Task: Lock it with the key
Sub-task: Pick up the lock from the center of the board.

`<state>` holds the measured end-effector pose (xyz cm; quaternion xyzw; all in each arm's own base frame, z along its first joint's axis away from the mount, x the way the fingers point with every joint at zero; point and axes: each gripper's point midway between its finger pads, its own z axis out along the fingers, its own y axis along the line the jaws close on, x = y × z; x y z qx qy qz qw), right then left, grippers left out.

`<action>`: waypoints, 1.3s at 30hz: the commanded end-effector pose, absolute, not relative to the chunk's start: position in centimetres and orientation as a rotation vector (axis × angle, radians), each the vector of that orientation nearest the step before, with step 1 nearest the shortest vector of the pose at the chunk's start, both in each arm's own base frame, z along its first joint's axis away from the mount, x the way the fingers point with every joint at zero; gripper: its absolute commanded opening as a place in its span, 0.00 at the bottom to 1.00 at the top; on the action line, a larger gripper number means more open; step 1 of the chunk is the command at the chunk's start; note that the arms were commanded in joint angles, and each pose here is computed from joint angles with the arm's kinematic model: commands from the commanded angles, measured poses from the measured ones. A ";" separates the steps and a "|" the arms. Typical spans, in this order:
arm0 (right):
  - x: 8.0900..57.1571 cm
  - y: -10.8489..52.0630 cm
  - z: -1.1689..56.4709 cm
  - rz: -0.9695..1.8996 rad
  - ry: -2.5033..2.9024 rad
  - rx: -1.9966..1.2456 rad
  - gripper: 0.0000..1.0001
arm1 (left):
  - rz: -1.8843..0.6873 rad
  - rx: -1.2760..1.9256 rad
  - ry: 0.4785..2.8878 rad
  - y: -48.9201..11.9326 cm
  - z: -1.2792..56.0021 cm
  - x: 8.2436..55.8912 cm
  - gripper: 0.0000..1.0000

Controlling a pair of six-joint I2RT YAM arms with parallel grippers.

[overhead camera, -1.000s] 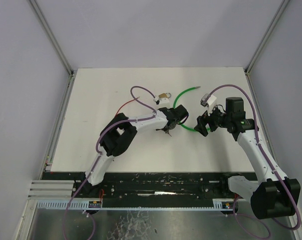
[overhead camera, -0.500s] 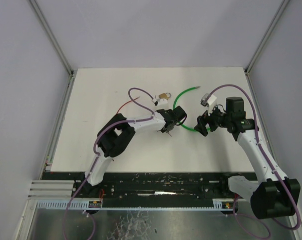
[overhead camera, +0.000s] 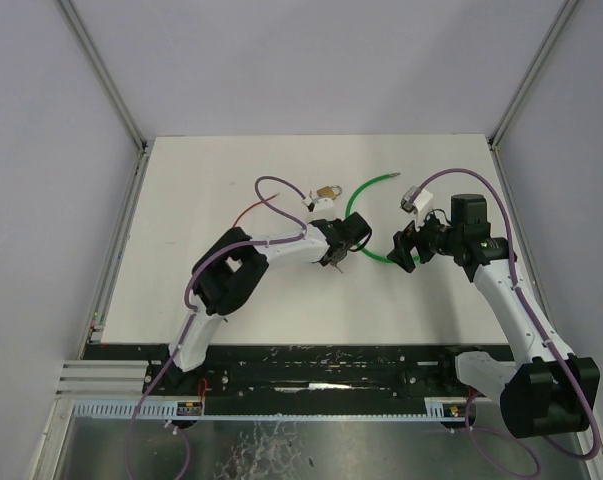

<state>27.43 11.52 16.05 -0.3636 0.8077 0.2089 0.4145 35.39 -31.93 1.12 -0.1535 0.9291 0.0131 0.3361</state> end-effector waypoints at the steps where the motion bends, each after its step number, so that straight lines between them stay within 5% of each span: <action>1: 28.1 11.9 17.6 0.541 1.977 -0.909 0.86 | 0.096 -0.377 2.509 -30.5 -1.1 33.5 0.43; 15: 27.6 12.7 18.1 0.611 1.957 -0.909 0.87 | -0.062 -0.258 2.462 -31.7 1.8 33.9 0.11; 26: 26.5 14.4 18.9 0.783 1.907 -0.926 0.87 | -0.271 0.030 2.281 -33.4 6.9 33.2 0.00; 39: 24.5 16.0 22.8 0.831 1.592 -1.194 0.88 | -0.675 0.550 1.908 -39.0 13.6 30.3 0.00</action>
